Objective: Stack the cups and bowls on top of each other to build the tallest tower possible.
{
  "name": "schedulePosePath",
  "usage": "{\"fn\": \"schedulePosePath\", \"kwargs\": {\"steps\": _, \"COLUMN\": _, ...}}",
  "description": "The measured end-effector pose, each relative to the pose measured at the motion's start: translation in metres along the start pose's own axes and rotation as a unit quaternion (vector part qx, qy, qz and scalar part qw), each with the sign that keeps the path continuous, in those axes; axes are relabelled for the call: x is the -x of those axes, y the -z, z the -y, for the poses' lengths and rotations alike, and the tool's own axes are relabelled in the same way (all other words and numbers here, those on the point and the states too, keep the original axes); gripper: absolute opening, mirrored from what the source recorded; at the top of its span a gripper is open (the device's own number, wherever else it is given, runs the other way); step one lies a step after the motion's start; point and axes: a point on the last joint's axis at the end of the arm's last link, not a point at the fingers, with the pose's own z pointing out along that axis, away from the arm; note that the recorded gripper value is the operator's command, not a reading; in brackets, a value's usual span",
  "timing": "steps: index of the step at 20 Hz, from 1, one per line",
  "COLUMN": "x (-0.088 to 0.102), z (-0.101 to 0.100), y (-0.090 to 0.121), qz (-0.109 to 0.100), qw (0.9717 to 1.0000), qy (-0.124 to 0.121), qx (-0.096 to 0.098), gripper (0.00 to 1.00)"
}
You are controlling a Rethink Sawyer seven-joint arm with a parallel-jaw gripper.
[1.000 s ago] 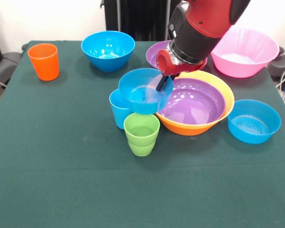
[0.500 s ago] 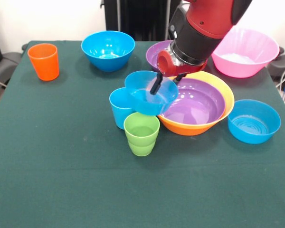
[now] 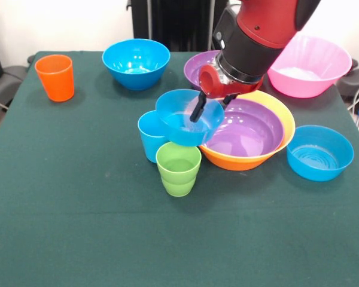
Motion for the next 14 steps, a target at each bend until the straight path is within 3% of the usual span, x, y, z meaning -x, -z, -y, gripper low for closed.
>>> {"fn": "schedulePosePath", "kwargs": {"steps": 14, "x": 0.0038, "z": 0.0038, "y": 0.0057, "qz": 0.004, "qw": 1.0000, "qy": -0.001, "qx": -0.003, "gripper": 1.00}}
